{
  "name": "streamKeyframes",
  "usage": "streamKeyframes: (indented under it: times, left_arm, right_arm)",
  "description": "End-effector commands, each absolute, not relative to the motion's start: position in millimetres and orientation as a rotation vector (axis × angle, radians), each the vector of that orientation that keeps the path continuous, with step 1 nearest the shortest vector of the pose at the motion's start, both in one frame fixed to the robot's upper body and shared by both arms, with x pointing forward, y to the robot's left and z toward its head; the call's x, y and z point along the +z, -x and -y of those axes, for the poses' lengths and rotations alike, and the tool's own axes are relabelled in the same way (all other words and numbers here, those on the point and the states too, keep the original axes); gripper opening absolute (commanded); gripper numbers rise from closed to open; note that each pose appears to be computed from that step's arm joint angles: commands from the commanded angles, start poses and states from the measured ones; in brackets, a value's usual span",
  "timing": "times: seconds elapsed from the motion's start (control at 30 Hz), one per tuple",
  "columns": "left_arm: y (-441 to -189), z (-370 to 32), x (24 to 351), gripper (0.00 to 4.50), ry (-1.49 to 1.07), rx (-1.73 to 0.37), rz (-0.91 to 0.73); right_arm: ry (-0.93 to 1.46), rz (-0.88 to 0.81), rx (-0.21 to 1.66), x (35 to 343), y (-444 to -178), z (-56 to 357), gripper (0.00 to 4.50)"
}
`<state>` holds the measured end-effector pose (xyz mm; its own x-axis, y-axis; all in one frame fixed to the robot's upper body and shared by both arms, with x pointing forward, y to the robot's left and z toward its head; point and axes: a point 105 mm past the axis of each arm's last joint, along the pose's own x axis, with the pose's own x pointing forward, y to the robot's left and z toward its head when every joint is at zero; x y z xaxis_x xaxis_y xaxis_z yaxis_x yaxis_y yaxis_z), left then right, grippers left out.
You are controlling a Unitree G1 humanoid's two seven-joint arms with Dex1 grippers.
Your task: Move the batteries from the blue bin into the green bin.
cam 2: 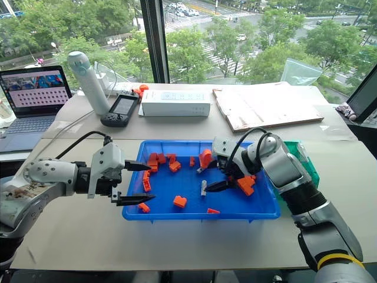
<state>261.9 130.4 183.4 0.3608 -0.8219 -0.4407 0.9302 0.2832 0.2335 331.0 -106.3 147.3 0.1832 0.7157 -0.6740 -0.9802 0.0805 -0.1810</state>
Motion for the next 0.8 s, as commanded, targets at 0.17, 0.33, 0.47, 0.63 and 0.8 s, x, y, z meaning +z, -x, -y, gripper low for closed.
streamKeyframes:
  times: [0.17, 0.33, 0.47, 0.63, 0.8]
  left_arm:
    - [-258.0, -130.1, 192.1, 4.50, -0.506, -1.187, -0.224]
    - [-257.6, -131.5, 190.9, 4.50, -0.510, -1.179, -0.231]
    - [-257.2, -131.4, 190.9, 4.50, -0.511, -1.178, -0.232]
    - [-256.6, -130.0, 192.5, 4.50, -0.493, -1.191, -0.223]
    - [-255.2, -119.9, 206.0, 4.50, -0.421, -1.241, -0.151]
  right_arm:
    - [0.716, -0.473, 1.358, 128.2, -337.1, 93.8, 4.42]
    - [0.749, -0.498, 1.365, 114.4, -339.0, 91.1, 4.42]
    - [0.740, -0.525, 1.366, 109.0, -337.0, 92.9, 4.18]
    - [0.704, -0.495, 1.351, 119.9, -338.0, 94.8, 2.72]
    - [0.631, -0.443, 1.316, 152.9, -338.8, 100.8, 2.54]
